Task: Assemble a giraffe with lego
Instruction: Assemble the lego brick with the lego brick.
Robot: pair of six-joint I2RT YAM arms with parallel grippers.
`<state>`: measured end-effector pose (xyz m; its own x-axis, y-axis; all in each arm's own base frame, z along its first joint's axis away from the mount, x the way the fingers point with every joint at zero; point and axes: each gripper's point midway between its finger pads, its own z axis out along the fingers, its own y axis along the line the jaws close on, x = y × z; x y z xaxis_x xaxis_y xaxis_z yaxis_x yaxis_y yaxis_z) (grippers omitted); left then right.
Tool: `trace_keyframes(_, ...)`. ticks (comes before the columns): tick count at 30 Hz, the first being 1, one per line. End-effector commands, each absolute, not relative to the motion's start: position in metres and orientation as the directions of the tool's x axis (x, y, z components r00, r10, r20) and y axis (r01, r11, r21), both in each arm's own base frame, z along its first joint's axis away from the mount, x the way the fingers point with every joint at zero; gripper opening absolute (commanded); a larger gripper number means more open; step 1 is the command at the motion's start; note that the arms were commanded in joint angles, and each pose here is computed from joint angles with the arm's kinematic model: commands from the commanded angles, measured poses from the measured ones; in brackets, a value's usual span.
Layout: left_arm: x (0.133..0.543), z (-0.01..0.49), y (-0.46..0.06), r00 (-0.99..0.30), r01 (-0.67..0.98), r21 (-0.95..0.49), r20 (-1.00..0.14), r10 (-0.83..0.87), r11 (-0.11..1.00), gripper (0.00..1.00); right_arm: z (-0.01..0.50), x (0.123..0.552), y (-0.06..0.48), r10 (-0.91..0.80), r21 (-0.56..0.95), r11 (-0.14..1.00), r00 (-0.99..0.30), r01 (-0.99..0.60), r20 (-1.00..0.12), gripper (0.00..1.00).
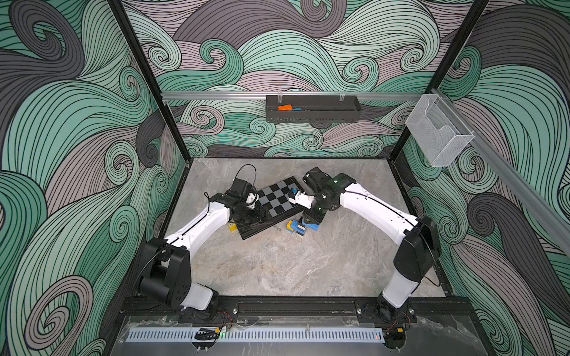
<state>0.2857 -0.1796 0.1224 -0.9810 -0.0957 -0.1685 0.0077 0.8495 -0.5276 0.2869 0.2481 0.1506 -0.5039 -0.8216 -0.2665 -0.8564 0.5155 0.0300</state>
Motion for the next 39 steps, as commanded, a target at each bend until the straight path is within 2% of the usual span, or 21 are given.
trace_keyframes(1, 0.287, 0.125, -0.182, -0.981, 0.013, -0.525, -0.173, -0.092, 0.851, 0.78, 0.125, 0.274, 0.236, -0.827, 0.049, 0.537, -0.537, -0.842, -0.165, 0.19)
trace_keyframes(15, 0.286, 0.127, -0.181, -0.98, 0.017, -0.525, -0.178, -0.091, 0.851, 0.78, 0.108, 0.269, 0.233, -0.829, 0.074, 0.542, -0.547, -0.837, -0.114, 0.2)
trace_keyframes(33, 0.289, 0.127, -0.184, -0.98, 0.027, -0.522, -0.184, -0.081, 0.852, 0.78, 0.089, 0.264, 0.22, -0.8, 0.139, 0.595, -0.6, -0.792, 0.006, 0.2)
trace_keyframes(39, 0.29, 0.128, -0.185, -0.979, 0.032, -0.522, -0.187, -0.078, 0.853, 0.78, 0.091, 0.267, 0.218, -0.805, 0.122, 0.589, -0.593, -0.799, 0.01, 0.21)
